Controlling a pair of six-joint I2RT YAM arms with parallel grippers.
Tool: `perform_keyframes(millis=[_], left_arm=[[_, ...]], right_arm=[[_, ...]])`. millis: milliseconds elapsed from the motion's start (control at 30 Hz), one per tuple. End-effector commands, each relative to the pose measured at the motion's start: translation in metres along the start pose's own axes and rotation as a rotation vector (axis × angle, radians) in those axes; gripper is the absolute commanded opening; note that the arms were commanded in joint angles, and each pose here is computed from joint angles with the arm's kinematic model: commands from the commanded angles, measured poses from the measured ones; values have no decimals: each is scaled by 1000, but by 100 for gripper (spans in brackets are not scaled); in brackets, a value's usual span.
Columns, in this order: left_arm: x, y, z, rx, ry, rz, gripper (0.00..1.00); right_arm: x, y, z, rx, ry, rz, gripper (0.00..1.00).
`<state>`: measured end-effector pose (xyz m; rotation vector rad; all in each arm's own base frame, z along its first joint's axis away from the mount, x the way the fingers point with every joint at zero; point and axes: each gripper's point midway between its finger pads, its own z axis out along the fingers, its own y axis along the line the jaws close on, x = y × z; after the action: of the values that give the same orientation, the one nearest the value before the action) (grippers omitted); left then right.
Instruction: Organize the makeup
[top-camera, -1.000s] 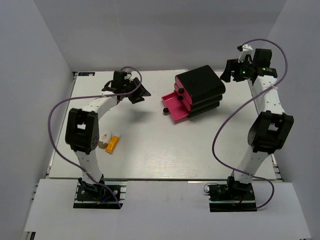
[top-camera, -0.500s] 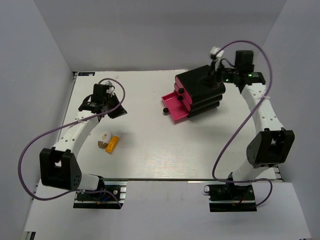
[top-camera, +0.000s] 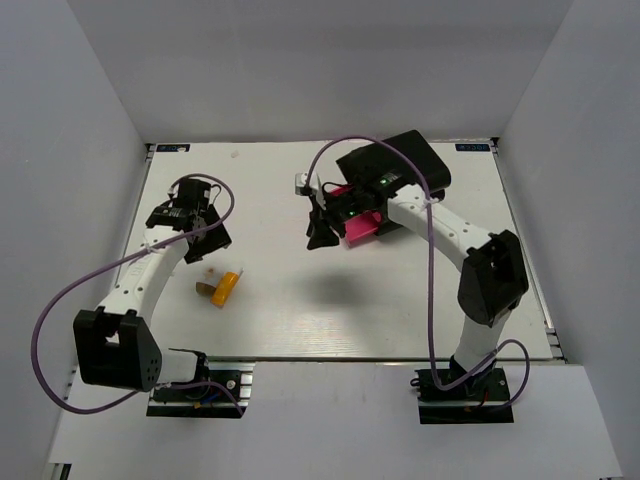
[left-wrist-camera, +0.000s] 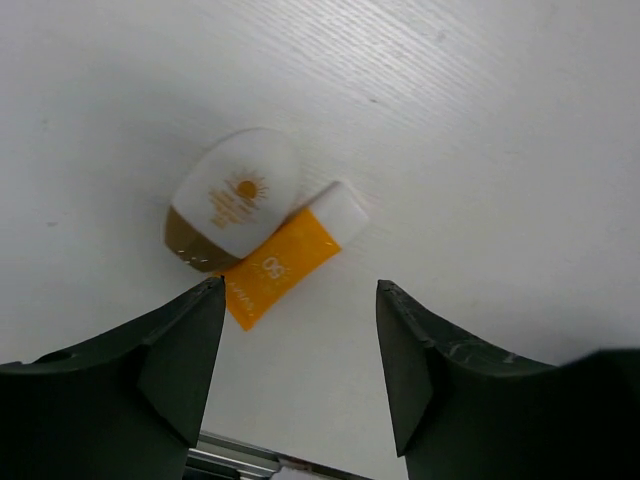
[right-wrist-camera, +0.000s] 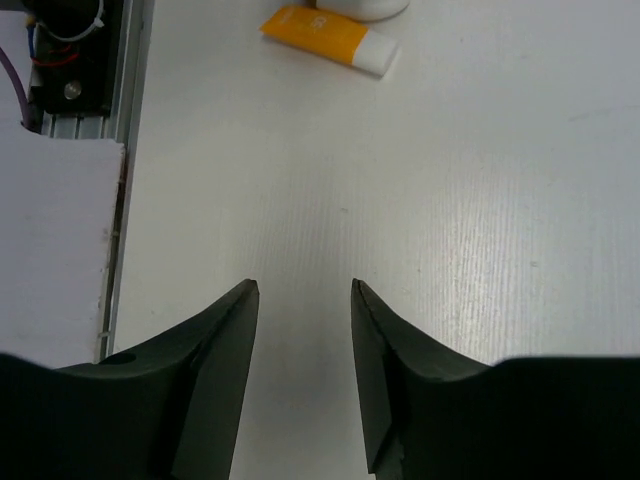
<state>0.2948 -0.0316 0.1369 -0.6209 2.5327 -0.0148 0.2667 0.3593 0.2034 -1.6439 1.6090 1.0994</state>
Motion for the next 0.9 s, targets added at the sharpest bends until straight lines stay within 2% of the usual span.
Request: perform_keyframes(millis=[0,67,300,600,867], left_arm=[[4,33,4,-145,13,51,72],[8,41,13,-183,46,73,77],[28,48,47,-197,171,151,81],[39,39,76,-133,225,193,85],[50,48,97,-169,283,185,86]], right_arm=[[3,-5,7,29,26,16,49],[7,-2,13,25,37,22,50],[21,1,16,44,55,64,52],[35,5,16,51,76,81,52],[38,6,16,52,81,92,52]])
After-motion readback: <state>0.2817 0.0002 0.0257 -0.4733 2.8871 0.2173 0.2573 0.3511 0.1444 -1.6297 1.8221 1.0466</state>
